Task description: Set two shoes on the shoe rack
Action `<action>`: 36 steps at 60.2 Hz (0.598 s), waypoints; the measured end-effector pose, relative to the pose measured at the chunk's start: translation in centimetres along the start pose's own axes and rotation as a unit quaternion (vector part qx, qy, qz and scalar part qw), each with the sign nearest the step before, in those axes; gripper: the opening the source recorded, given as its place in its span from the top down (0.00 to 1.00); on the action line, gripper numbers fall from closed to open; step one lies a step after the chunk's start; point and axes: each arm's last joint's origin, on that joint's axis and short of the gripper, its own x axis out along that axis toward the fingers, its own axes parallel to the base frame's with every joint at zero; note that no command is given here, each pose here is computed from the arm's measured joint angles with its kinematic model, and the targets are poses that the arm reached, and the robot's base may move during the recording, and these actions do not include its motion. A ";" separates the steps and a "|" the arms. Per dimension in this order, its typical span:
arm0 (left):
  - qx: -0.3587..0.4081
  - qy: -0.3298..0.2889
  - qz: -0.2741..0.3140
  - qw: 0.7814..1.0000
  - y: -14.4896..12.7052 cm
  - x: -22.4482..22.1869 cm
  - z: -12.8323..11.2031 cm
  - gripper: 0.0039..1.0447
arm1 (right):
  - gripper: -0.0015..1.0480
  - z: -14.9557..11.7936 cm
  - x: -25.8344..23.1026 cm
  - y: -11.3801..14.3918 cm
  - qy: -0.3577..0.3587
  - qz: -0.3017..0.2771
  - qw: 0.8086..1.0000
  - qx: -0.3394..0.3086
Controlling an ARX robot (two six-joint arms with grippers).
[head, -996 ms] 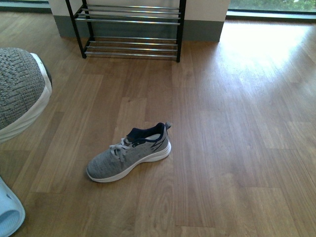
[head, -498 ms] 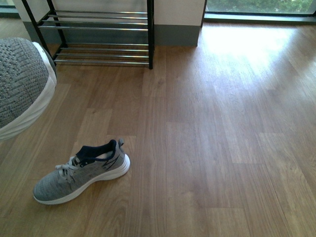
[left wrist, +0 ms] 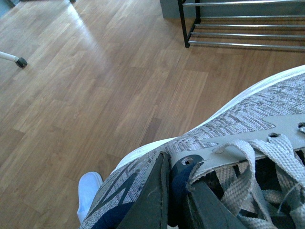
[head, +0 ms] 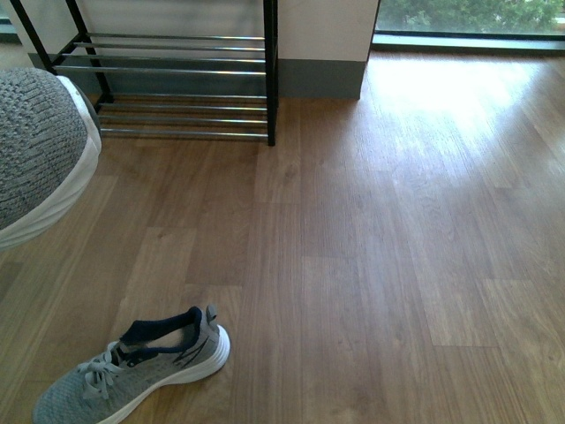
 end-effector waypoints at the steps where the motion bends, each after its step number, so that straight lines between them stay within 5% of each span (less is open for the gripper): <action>1: 0.000 0.000 0.000 1.000 0.0 0.0 0.0 0.99 | 0.09 0.0 0.0 0.0 0.000 0.000 1.000 0.000; 36: 0.000 0.000 0.000 1.000 0.0 0.0 0.0 0.99 | 0.09 0.0 0.0 0.0 0.001 0.002 1.000 0.000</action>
